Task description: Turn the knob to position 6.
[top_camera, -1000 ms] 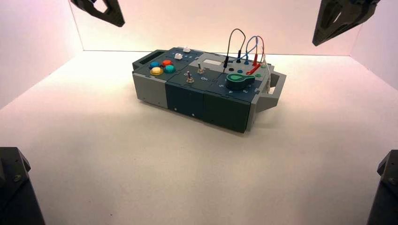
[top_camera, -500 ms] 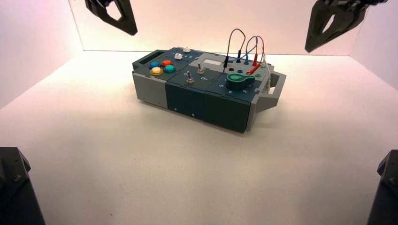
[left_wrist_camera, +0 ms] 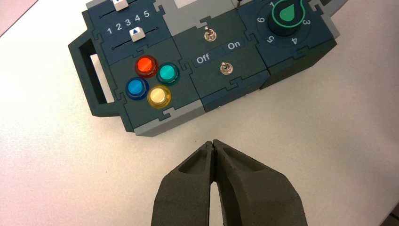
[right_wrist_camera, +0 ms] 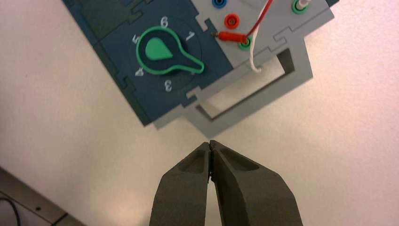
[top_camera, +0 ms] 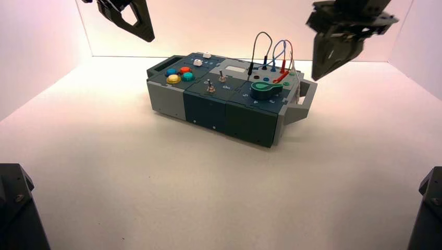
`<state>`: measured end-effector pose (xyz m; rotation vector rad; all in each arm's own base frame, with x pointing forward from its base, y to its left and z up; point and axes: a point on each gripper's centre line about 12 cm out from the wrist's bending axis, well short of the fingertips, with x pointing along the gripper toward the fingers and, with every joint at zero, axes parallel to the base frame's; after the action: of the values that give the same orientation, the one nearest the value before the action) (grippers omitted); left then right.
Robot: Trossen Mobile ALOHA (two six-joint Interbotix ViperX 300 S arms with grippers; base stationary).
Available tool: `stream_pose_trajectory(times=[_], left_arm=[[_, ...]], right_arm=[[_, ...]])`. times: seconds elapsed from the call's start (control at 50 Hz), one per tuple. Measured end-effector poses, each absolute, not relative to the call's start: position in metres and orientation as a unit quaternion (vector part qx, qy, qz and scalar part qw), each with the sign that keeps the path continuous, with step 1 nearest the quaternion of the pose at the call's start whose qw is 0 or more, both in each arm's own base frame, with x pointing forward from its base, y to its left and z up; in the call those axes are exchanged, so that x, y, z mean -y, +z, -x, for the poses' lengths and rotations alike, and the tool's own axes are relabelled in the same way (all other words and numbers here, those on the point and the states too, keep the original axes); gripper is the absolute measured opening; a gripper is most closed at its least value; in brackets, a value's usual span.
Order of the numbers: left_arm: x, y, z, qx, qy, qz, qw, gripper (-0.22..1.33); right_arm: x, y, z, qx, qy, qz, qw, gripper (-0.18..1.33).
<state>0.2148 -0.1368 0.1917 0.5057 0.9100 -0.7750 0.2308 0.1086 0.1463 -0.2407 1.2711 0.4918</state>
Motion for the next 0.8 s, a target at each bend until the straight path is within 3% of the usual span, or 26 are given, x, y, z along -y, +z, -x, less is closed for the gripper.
stream_pose_trajectory(times=[0.4,0.8], left_arm=[[0.139,0.186,-0.221,-0.421,-0.355,-0.235,0.801,-0.16],[0.139,0.186,-0.221,-0.421,-0.355,-0.235,0.801,-0.16]], right_arm=[[-0.118,0.127,-0.251,-0.597,0.219,0.101,0.765,-0.14],[-0.148,0.115,-0.265,-0.609,0.246,0.125,0.744,-0.14]])
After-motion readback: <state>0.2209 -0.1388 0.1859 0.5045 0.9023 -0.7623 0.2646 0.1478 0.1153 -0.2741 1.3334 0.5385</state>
